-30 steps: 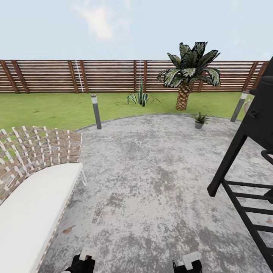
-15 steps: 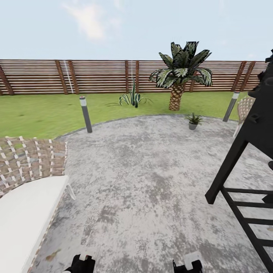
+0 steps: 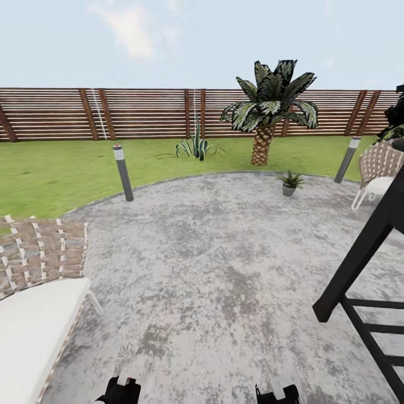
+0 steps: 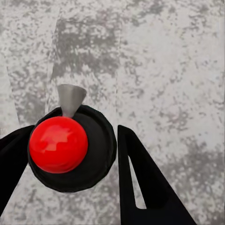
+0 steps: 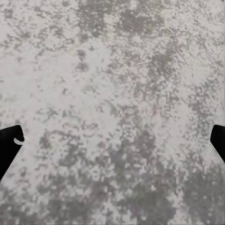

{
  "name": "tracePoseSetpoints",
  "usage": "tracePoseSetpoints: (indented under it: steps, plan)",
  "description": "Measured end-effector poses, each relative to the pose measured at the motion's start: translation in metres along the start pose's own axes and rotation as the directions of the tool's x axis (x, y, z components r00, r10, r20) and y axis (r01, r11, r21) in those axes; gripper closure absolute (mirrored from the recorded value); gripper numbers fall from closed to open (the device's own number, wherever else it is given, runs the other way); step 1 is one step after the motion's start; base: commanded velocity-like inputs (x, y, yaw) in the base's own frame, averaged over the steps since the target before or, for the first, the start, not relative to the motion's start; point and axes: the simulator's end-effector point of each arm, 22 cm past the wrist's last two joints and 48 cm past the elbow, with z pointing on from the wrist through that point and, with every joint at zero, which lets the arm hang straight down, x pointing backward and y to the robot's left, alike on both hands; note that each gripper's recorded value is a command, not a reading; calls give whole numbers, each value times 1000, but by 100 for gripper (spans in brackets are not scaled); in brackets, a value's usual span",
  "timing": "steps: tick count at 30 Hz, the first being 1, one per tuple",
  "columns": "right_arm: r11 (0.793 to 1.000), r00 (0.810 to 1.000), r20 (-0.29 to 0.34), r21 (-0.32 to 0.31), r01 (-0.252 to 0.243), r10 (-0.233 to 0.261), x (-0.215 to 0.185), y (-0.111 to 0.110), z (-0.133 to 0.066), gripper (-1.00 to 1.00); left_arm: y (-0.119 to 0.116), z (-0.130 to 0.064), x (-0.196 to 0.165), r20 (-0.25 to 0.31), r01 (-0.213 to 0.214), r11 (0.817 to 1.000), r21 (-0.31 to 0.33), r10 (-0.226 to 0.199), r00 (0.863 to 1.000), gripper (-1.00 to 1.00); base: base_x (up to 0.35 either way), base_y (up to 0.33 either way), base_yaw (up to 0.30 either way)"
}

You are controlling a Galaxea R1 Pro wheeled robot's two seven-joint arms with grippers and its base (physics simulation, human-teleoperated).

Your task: Pick up the pesticide atomizer in the garden and spray insectifuge to fully cover both potted plants in the garden.

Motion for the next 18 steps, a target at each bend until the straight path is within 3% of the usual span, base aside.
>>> tracePoseSetpoints:
  steps: [18]
  plan:
    - [1000, 1000, 0, 0, 0, 0, 0, 0, 0, -100, 0, 0, 0, 0, 0, 1000, 0, 0, 1000, 100, 334, 0, 0]
